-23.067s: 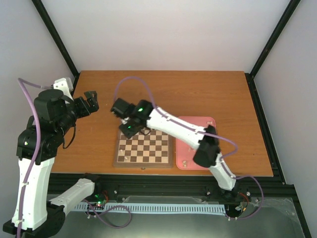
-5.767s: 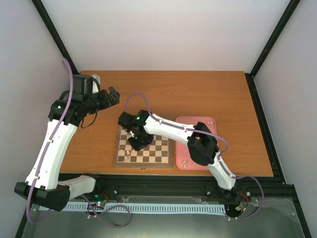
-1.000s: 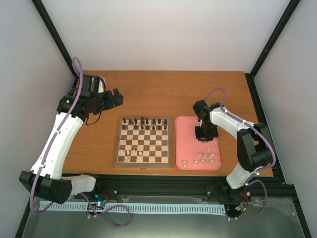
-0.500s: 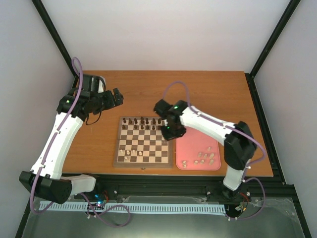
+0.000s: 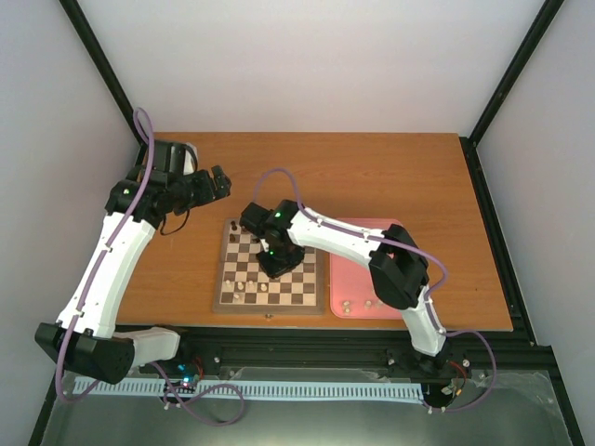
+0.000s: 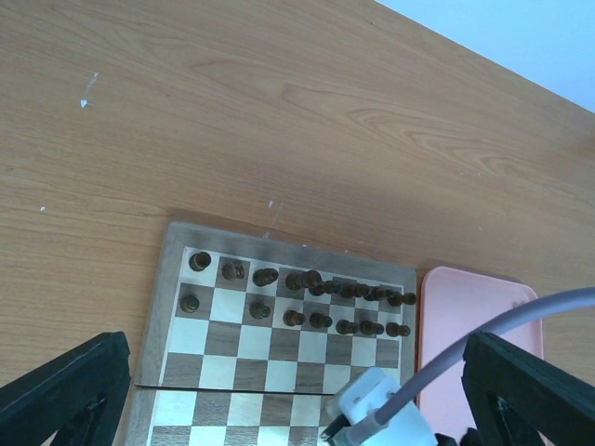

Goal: Set up the chess pieces on the board
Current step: Place the chess piece on the chessboard.

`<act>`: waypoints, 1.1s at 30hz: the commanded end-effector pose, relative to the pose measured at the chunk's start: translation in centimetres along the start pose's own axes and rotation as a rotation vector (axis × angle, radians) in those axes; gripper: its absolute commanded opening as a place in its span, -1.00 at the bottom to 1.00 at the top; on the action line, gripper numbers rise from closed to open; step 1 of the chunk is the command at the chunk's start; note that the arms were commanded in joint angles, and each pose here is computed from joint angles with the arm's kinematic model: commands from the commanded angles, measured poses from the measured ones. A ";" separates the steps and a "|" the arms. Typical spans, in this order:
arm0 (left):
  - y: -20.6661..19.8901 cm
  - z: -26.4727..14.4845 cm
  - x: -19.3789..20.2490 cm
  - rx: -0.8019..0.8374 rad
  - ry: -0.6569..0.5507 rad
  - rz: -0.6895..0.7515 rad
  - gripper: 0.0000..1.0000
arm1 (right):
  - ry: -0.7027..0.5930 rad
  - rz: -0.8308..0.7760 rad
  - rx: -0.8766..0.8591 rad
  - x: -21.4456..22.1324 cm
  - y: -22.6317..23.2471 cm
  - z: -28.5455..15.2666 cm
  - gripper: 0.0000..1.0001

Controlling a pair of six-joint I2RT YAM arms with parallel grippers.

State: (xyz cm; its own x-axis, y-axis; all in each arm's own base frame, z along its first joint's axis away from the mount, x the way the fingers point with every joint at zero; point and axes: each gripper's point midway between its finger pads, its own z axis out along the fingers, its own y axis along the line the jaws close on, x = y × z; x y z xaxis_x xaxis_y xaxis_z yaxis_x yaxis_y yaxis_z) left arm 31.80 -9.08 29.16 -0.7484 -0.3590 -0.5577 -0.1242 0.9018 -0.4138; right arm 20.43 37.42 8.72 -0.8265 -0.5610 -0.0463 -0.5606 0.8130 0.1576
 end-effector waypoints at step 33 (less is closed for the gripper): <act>0.7 -1.8 0.0 -0.015 -0.042 0.019 0.99 | 0.085 -0.044 0.046 0.7 1.4 3.7 -0.88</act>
State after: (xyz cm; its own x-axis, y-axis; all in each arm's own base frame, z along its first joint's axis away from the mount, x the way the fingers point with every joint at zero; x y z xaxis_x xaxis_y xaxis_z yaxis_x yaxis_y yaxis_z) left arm 31.25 -8.57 29.84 -0.7278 -0.3638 -0.5814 -0.1258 0.9042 -0.4082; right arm 18.73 38.19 5.49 -0.7903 -0.6115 0.0381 -0.6038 0.7879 0.1209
